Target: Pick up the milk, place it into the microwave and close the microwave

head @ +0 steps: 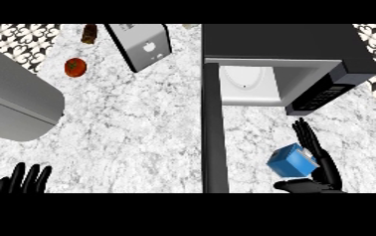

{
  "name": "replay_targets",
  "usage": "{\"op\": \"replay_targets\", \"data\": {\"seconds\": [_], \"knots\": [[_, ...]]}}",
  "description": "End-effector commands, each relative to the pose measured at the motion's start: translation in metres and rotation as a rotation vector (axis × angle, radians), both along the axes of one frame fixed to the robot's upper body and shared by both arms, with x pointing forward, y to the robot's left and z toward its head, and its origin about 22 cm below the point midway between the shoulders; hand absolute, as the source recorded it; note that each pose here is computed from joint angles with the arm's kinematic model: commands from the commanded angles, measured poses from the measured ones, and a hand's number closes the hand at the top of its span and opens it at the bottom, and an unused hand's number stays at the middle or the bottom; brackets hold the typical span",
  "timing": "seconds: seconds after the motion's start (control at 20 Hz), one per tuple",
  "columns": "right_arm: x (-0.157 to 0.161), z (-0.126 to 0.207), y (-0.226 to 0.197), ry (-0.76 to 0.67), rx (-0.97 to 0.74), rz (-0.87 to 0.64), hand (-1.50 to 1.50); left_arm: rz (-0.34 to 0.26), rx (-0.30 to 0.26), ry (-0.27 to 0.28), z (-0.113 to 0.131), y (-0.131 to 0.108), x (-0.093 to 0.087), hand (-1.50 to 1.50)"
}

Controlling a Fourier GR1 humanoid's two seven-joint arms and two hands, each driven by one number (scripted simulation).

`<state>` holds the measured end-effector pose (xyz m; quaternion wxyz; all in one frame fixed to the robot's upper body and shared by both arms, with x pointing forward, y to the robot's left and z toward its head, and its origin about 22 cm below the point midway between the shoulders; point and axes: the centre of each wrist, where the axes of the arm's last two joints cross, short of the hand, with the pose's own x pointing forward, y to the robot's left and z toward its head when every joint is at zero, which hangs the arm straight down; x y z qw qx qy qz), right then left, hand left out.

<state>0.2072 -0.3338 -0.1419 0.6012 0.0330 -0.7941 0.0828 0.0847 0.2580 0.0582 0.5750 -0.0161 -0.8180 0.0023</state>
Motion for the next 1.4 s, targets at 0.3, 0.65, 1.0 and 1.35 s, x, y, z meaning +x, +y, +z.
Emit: {"op": "replay_targets", "data": {"seconds": [0.3,0.65,1.0,1.35], "knots": [[0.007,-0.004,0.018,-0.155,0.296,0.125,1.50,-0.001,-0.004,0.001,-0.002,0.003,-0.006,-1.50],[0.002,-0.001,0.022,-0.189,0.404,0.157,1.50,0.010,-0.011,0.001,-0.004,0.011,-0.005,-1.50],[0.014,0.004,0.024,-0.101,0.387,0.073,1.50,0.007,0.021,-0.008,-0.008,0.009,-0.001,-1.50],[0.017,0.030,0.017,0.016,0.315,-0.042,1.50,0.024,-0.007,-0.017,0.011,0.016,-0.015,-1.50]]}}
